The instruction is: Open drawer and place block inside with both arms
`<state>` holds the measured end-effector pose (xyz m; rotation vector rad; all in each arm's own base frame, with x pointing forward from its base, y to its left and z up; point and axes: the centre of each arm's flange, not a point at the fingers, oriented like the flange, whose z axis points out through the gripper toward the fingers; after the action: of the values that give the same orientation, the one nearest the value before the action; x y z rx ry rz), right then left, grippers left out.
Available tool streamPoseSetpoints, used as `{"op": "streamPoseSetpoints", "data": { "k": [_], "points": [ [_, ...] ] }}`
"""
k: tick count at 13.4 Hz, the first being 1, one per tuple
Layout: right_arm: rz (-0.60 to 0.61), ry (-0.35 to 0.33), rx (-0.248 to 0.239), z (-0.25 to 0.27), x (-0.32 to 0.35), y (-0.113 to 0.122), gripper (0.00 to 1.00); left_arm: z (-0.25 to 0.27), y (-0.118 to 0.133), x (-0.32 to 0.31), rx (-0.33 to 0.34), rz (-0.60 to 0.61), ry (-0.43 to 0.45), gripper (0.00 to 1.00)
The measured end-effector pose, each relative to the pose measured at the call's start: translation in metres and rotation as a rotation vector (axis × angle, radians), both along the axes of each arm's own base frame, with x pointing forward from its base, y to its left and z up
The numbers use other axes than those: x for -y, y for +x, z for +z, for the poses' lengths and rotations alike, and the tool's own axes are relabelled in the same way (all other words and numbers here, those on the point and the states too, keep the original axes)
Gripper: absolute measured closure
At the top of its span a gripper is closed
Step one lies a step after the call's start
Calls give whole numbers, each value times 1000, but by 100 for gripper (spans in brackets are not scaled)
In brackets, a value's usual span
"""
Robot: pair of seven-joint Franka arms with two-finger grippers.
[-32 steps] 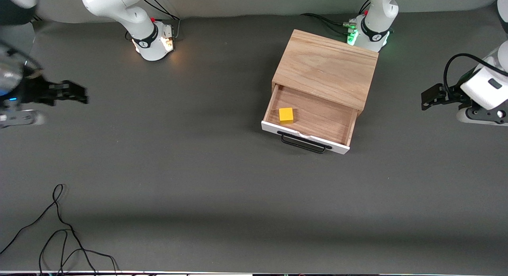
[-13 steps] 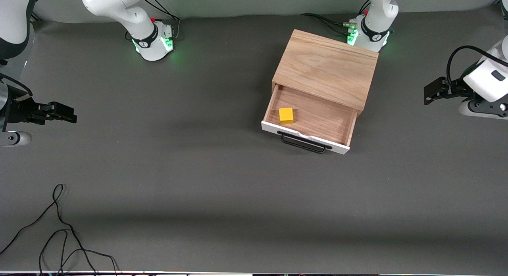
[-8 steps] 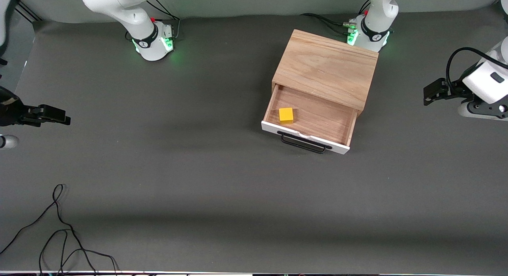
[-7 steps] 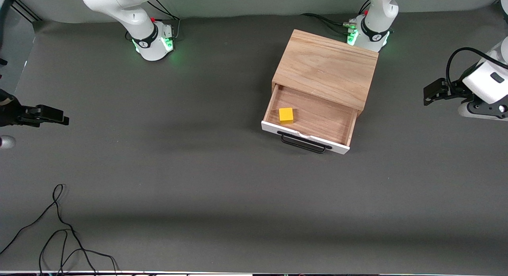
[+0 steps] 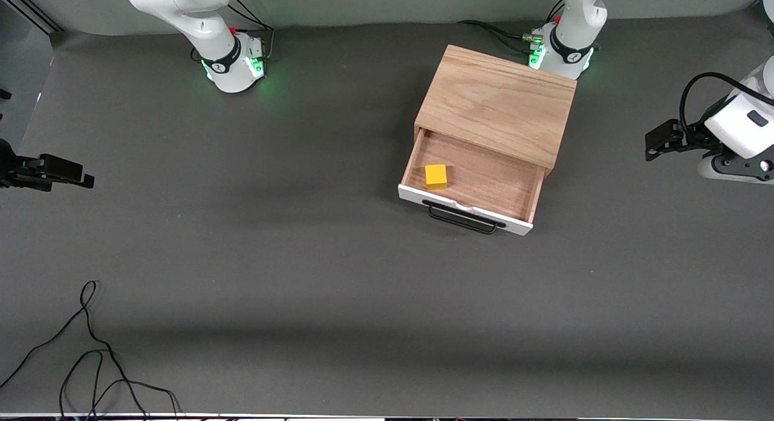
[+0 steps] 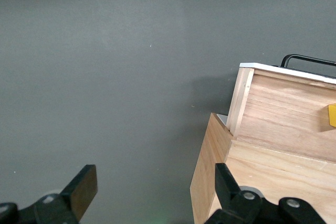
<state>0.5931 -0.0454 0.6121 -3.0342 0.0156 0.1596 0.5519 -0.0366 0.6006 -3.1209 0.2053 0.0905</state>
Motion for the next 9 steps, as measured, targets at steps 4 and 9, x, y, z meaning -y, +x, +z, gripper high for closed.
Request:
{"op": "streamPoseSetpoints", "data": {
  "k": [4,9],
  "points": [
    [-5,7,22,-4,2,-28,1,0,0,0,0,0,0,0],
    [12,-22,23,-4,-4,-28,0,0,0,0,1,0,0,0]
  ]
}}
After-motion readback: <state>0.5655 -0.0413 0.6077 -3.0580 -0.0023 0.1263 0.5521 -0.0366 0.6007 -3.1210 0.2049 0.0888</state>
